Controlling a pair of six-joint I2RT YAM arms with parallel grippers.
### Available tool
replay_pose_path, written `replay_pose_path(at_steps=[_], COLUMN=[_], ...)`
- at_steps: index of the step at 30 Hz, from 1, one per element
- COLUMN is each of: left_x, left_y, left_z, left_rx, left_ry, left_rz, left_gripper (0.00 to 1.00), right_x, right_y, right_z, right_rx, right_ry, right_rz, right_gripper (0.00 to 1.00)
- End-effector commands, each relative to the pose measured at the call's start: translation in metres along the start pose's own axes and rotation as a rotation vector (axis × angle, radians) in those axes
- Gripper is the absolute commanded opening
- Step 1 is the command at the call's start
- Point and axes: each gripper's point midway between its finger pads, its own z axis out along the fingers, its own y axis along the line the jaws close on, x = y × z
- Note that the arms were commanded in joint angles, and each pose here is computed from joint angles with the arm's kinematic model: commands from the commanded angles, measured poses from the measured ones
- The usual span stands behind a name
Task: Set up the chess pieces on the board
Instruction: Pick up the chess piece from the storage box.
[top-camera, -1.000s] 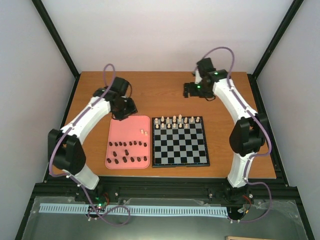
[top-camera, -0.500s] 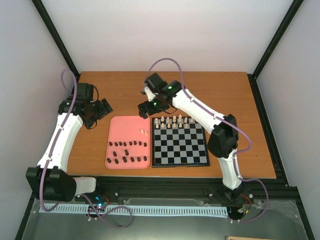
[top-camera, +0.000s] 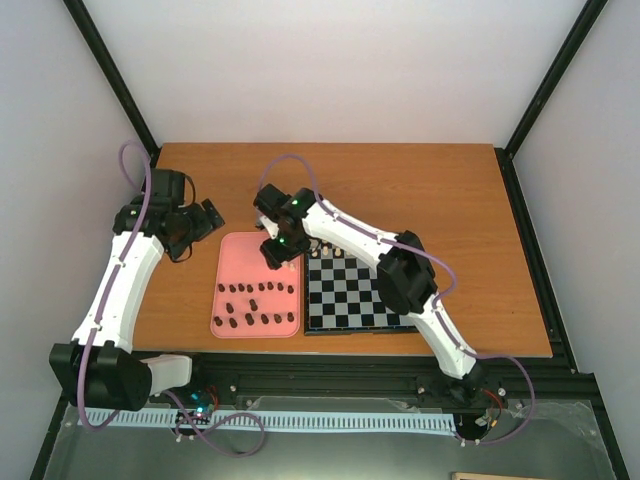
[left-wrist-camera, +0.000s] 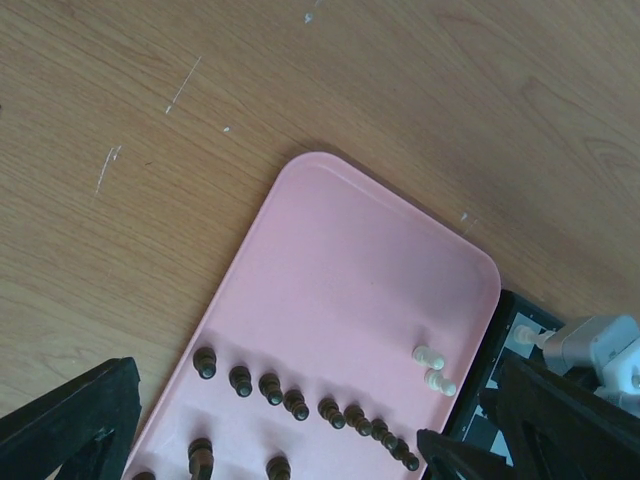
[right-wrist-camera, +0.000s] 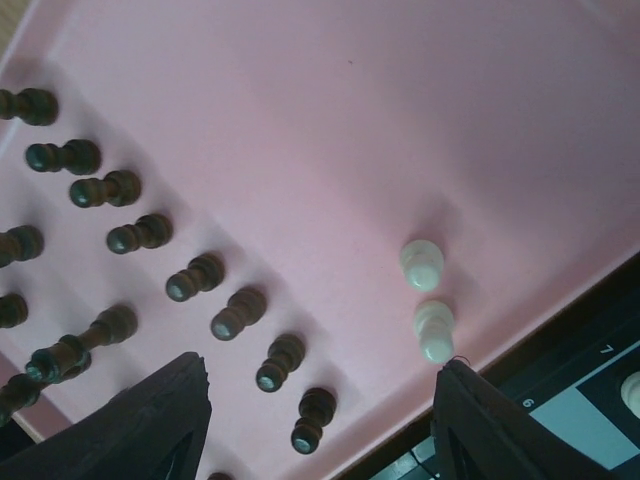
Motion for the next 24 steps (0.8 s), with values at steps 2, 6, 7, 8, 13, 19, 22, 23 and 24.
replay_pose_path(at_steps=[2,6,7,8,13,19,22,23,24], left_x=[0.003,0.004,0.004,0.004,0.007,0.008,0.009,0.01,0.01], left_y=[0.003,0.003,0.003,0.003,0.004,0.005,0.005,0.005,0.006], left_z=[-0.002,-0.003,-0.003,-0.004,-0.004,-0.006,-0.007,-0.007,-0.007], left_rx=[0.011,0.023,0.023,0.023,0.022,0.028,0.029,0.029,0.028], left_ry=[-0.001,-0.004,-0.003,-0.004,0.001,-0.001,0.0,0.0,-0.002], left_rz=[0.012,0.011,0.013,0.015,0.015,0.014,0.013,0.013,0.012], left_gripper=[0.99,0.99,0.99,0.99,0.99,0.99,0.99,0.99,0.99], right_x=[0.003,0.004,0.004,0.004,0.002,-0.001,-0.003,-0.005,-0.005], right_y=[-0.01,-0.018,-0.02,-0.022,-0.024,-0.028,-0.03,-0.03,-0.03], right_z=[0.008,0.019,0.021,0.025,0.032,0.037,0.038,0.038,0.039], right_rx=[0.033,0.07,0.077,0.084,0.09,0.106,0.115,0.117,0.116], right_ry=[0.03,0.039,0.041,0.047,0.049,0.042,0.034,0.028,0.029], right_rz=[0.019,0.013,0.011,0.011,0.013,0.013,0.013,0.012,0.011], right_gripper=[0.61,0.6,0.57,0.54,0.52,0.43,0.42,0.42,0.42])
